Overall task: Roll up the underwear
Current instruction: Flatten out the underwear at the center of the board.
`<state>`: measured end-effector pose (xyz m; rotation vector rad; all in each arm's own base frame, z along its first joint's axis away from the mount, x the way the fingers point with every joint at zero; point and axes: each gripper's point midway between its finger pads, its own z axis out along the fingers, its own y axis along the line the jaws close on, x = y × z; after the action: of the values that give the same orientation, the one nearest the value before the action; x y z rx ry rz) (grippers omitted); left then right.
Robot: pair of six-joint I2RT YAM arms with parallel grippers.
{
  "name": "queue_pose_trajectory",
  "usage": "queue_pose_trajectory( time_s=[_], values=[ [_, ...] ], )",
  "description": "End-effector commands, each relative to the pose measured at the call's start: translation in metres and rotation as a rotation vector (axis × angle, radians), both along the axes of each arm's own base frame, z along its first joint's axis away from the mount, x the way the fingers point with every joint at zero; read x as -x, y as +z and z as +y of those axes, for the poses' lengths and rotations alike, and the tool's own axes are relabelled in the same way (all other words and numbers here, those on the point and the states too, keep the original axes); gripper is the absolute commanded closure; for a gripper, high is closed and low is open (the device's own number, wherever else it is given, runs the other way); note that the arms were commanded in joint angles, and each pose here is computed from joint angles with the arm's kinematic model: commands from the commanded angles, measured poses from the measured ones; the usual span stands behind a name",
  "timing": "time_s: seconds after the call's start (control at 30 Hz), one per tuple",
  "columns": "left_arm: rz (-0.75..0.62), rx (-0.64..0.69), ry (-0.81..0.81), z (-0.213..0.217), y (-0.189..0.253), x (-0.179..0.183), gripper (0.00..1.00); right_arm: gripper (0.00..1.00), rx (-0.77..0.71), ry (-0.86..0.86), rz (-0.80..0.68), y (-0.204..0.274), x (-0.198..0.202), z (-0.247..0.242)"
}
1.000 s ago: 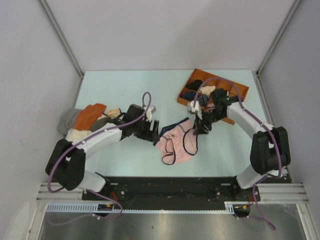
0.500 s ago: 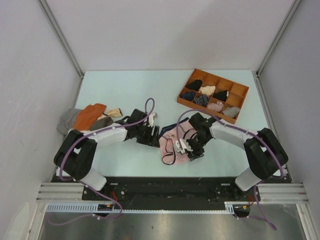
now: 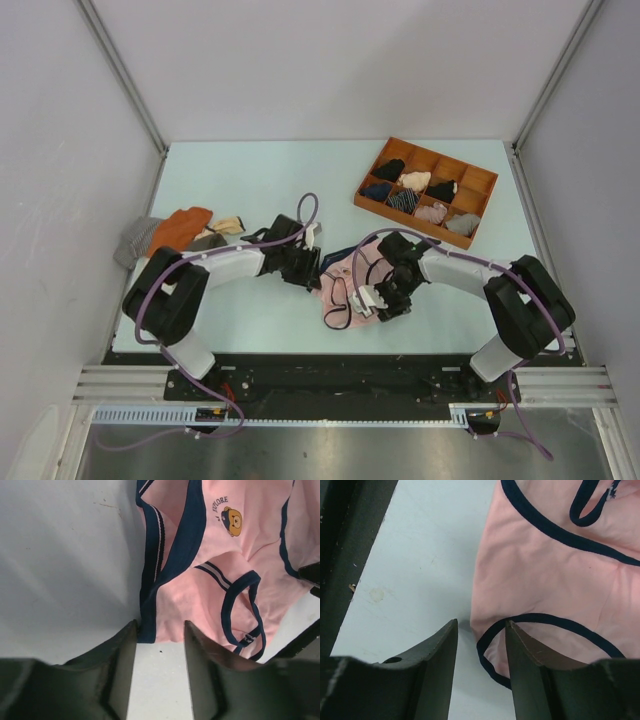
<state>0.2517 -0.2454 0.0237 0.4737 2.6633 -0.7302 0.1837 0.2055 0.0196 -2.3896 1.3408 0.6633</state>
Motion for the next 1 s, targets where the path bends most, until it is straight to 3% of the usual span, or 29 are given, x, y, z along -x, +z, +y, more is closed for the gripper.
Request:
queue_pose_trajectory(
  time_s=[0.0, 0.07, 0.1, 0.13, 0.33, 0.43, 0.67, 0.83, 0.97],
  values=[
    [0.003, -0.040, -0.004, 0.002, -0.006, 0.001, 0.67, 0.55, 0.007, 0.042, -0.044, -0.006, -0.006, 0.000],
    [0.001, -0.050, -0.002, 0.005, -0.007, 0.002, 0.82, 0.64, 0.015, 0.040, -0.049, -0.006, -0.006, -0.002],
    [-0.006, -0.054, 0.001, 0.006, -0.006, 0.001, 0.97, 0.67, 0.017, 0.040, -0.048, -0.006, -0.006, -0.002],
    [-0.011, -0.062, 0.006, 0.008, -0.005, 0.001, 0.99, 0.72, 0.017, 0.035, -0.053, -0.004, -0.007, -0.003],
    [-0.048, -0.066, 0.027, 0.017, 0.011, 0.006, 1.00, 0.85, 0.014, -0.018, -0.061, 0.011, -0.011, -0.023],
    [-0.058, -0.042, 0.024, 0.020, 0.026, 0.016, 1.00, 0.87, 0.012, -0.059, -0.061, 0.018, -0.016, -0.041],
    [0.011, 0.046, -0.080, 0.006, 0.043, 0.056, 1.00, 0.85, 0.086, -0.112, -0.106, 0.017, -0.034, -0.081],
    [0.072, 0.029, -0.200, -0.012, 0.036, 0.091, 1.00, 0.84, 0.109, -0.174, -0.093, 0.010, -0.044, -0.101],
    [0.113, 0.005, -0.201, -0.011, 0.016, 0.101, 0.91, 0.79, 0.059, -0.248, -0.104, 0.020, -0.052, -0.104]
  ],
)
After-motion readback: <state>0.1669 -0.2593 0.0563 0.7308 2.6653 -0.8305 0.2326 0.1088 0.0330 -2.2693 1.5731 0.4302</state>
